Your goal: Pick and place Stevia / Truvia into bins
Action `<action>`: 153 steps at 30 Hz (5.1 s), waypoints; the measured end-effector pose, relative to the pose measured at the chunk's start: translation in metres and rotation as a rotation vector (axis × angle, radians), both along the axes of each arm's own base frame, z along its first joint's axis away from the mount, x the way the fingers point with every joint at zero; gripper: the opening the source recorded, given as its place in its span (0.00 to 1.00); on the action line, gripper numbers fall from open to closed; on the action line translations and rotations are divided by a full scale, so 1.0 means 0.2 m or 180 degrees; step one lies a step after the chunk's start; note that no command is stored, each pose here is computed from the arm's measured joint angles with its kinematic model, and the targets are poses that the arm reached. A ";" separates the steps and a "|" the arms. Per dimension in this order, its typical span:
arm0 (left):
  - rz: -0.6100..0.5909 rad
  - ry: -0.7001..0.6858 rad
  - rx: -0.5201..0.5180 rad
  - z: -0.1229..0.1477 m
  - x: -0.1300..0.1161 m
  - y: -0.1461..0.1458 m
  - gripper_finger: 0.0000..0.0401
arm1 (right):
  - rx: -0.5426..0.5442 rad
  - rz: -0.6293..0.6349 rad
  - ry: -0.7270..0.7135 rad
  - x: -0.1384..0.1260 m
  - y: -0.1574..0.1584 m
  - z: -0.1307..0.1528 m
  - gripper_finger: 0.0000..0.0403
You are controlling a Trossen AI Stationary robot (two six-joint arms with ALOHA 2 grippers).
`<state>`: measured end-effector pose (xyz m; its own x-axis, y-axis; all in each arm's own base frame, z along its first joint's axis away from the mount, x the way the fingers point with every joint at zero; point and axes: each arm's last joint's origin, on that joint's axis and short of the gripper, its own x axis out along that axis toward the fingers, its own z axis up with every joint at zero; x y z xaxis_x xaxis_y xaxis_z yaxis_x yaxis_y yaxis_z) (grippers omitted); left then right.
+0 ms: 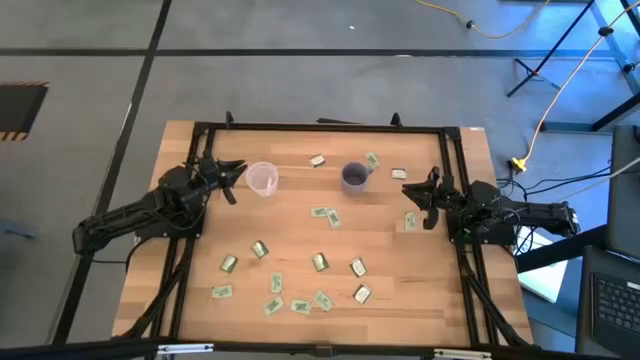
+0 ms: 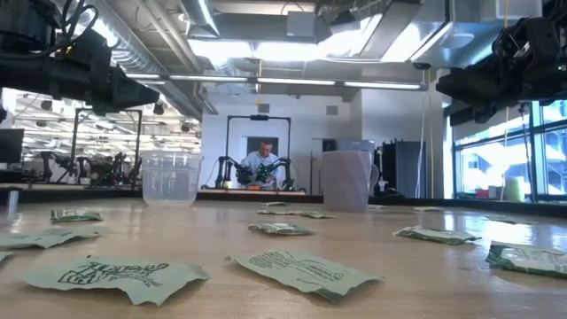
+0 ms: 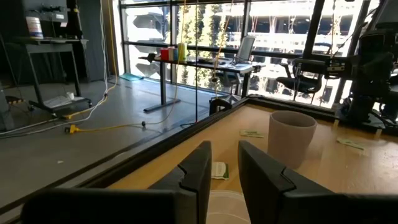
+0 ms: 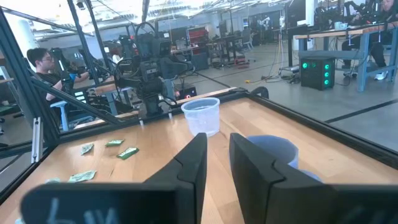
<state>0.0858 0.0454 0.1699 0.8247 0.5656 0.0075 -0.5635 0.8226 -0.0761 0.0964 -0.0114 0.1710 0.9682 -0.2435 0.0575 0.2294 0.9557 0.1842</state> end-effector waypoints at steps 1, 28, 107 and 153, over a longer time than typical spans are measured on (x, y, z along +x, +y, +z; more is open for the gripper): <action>0.0001 0.0000 0.0000 0.00 0.00 0.00 0.19 | 0.0000 -0.0001 0.0000 0.00 0.00 0.00 0.19; 0.0001 -0.0001 0.0000 0.00 0.00 0.00 0.19 | 0.0000 -0.0001 -0.0002 0.00 0.00 0.00 0.19; -0.0819 0.0186 0.0148 -0.01 0.02 -0.03 0.40 | 0.0408 0.0027 -0.0159 0.00 0.00 0.01 0.19; -0.1879 0.1310 0.0227 0.24 0.31 -0.20 0.37 | -0.0499 -0.0036 0.0055 0.00 0.00 0.01 0.19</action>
<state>0.1478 0.0049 0.2187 0.9364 0.0345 -0.3492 0.0050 0.9937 0.1117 0.0962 -0.0114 0.1730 0.9666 -0.2437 0.0790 0.2422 0.9698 0.0287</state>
